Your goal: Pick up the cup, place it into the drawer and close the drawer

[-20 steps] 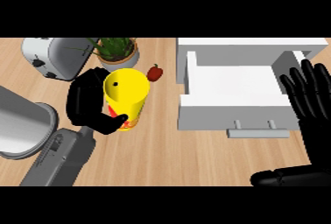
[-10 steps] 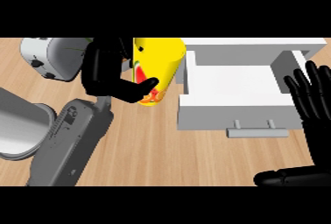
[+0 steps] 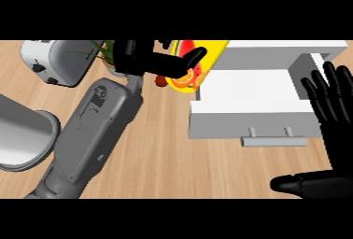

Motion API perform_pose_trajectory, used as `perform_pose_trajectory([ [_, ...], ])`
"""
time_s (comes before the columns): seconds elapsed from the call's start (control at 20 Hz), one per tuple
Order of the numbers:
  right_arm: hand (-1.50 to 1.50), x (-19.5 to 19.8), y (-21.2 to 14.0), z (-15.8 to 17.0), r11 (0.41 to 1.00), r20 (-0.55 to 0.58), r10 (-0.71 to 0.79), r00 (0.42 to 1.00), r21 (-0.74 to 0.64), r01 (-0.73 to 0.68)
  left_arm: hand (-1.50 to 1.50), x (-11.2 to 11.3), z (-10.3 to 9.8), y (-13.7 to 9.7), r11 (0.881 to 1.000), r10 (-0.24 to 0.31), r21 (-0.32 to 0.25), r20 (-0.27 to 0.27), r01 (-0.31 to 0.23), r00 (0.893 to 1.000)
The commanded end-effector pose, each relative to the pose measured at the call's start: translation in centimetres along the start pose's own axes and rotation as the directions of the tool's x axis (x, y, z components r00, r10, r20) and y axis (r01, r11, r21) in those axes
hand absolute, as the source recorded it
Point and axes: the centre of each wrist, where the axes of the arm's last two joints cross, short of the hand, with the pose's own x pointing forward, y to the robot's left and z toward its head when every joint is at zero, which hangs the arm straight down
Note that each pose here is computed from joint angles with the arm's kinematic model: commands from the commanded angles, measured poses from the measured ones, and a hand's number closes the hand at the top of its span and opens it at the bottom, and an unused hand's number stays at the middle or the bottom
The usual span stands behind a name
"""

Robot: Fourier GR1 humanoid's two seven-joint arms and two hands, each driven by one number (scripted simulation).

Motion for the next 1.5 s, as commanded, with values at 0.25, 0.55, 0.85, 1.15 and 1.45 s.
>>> perform_pose_trajectory([
  [0.25,-1.50,0.0,0.6,0.0,1.000,-0.009,-0.004,1.000,-0.006,0.004,1.50,0.1,-4.0,-4.1,0.997,-0.082,-0.005,-0.068,0.082,0.994],
  [0.55,-1.50,-1.0,-0.1,-0.3,1.000,0.004,0.012,1.000,0.010,-0.012,1.50,-2.9,-4.0,-4.2,0.996,-0.094,0.002,-0.100,0.094,0.991],
  [0.85,-1.50,-0.8,0.2,-0.1,1.000,0.006,0.007,1.000,0.028,-0.007,1.50,-5.5,-3.5,-4.1,0.990,-0.135,0.012,-0.151,0.138,0.979],
  [1.15,-1.50,-1.1,0.5,0.5,1.000,0.000,0.000,1.000,0.027,0.000,1.50,-5.3,-3.8,-5.7,0.985,-0.174,-0.050,-0.188,0.167,0.967],
  [1.45,-1.50,-0.9,0.7,0.0,0.997,0.017,-0.025,1.000,0.068,0.024,1.50,-6.6,-2.8,-6.0,0.962,-0.273,-0.058,-0.201,0.267,0.941],
])
